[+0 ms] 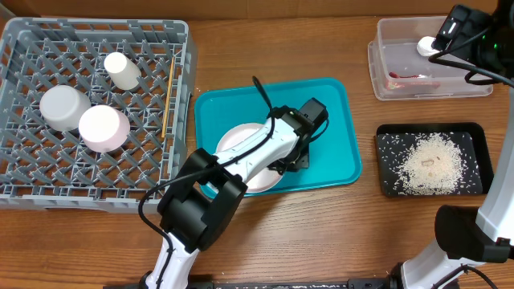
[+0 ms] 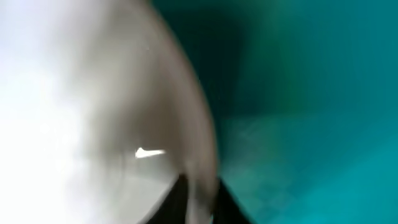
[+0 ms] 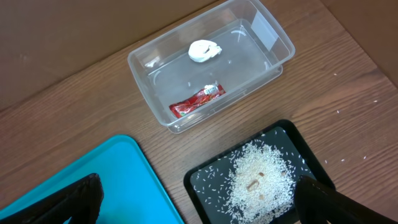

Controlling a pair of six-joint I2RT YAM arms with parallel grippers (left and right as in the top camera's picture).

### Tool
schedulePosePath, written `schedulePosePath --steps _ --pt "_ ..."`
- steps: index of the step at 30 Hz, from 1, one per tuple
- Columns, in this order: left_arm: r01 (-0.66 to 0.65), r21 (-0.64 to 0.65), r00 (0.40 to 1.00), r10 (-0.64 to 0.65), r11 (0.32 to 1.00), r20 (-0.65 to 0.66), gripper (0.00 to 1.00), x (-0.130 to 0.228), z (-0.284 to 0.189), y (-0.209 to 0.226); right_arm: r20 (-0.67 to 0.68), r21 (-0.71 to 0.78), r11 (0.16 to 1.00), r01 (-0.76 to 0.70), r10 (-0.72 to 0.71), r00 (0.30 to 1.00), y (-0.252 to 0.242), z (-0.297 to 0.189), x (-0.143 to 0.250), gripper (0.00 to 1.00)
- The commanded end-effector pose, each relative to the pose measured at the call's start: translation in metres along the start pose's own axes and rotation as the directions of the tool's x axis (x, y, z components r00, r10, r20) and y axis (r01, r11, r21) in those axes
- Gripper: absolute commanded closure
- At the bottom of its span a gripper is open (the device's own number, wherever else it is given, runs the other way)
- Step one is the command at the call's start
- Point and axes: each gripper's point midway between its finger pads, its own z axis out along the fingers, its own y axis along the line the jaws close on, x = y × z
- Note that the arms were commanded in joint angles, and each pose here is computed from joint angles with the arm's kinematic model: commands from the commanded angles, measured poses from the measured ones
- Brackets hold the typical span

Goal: Sort waste into correct bins and load items into the dishwasher
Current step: 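Lower the left gripper onto the white plate and grasp its rim, then lift the plate and stand it upright in the rack's right slot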

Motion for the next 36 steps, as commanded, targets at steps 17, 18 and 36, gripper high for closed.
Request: schedulePosePath --steps 17,18,36 --pt "0.084 0.073 0.96 -0.1 0.994 0.263 0.96 -0.137 -0.201 0.111 0.007 0.006 1.0 0.003 -0.003 1.0 -0.002 -0.001 -0.002 0.0" --pt "0.063 0.126 0.954 -0.097 0.99 0.282 0.96 -0.144 -0.212 0.114 0.007 0.006 1.0 0.003 -0.003 1.0 -0.002 -0.001 -0.002 0.0" --pt "-0.512 0.642 0.804 0.055 0.571 0.592 0.96 -0.16 -0.296 0.18 0.007 0.006 1.0 0.003 -0.003 1.0 -0.002 -0.001 -0.002 0.0"
